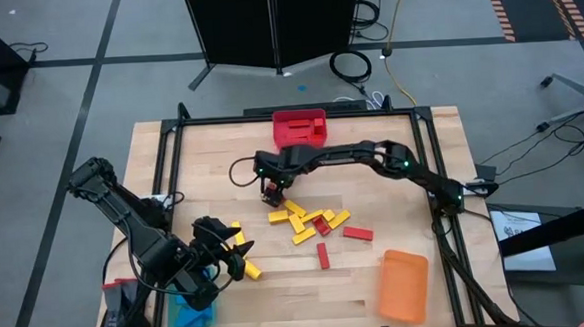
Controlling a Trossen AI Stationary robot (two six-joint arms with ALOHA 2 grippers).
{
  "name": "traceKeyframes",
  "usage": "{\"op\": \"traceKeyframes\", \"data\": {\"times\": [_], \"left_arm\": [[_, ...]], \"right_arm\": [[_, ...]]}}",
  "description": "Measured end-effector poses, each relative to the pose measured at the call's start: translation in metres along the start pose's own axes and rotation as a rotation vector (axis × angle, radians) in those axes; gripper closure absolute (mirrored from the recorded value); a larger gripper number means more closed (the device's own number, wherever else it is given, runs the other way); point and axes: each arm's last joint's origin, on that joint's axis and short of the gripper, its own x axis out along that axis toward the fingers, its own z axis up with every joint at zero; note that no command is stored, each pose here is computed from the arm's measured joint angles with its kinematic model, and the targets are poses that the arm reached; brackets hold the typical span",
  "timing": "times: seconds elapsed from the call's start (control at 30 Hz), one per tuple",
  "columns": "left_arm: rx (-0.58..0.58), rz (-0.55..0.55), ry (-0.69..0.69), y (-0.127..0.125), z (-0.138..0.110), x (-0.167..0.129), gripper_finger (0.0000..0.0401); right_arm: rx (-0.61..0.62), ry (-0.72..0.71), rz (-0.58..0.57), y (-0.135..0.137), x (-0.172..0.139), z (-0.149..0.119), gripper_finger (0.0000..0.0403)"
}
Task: Sort blocks
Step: Put the red block into the red bin
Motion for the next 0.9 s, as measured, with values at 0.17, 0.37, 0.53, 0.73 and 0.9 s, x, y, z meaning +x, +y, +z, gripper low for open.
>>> {"op": "traceKeyframes", "data": {"times": [0.17,0.37,0.53,0.73,0.9], "left_arm": [[0.001,0.001,0.000,0.000,0.000,0.000,0.0137],[0.001,0.001,0.000,0.000,-0.001,0.000,0.0137],[0.007,0.010,0.017,-0.003,-0.006,0.005,0.0137],[0.021,0.024,0.058,-0.008,-0.017,0.013,0.0137],[0.011,0.015,0.056,-0.010,-0.017,0.013,0.0137]], "right_arm": [[0.019,0.033,-0.043,0.004,0.007,-0.006,0.0109],[0.026,0.124,-0.092,0.000,0.029,-0.018,0.0216],[-0.037,0.137,-0.090,0.003,0.030,-0.020,0.0321],[-0.075,0.095,-0.051,0.003,0.002,-0.009,0.0320],[-0.116,0.011,-0.015,-0.002,-0.047,0.011,0.0320]]}}
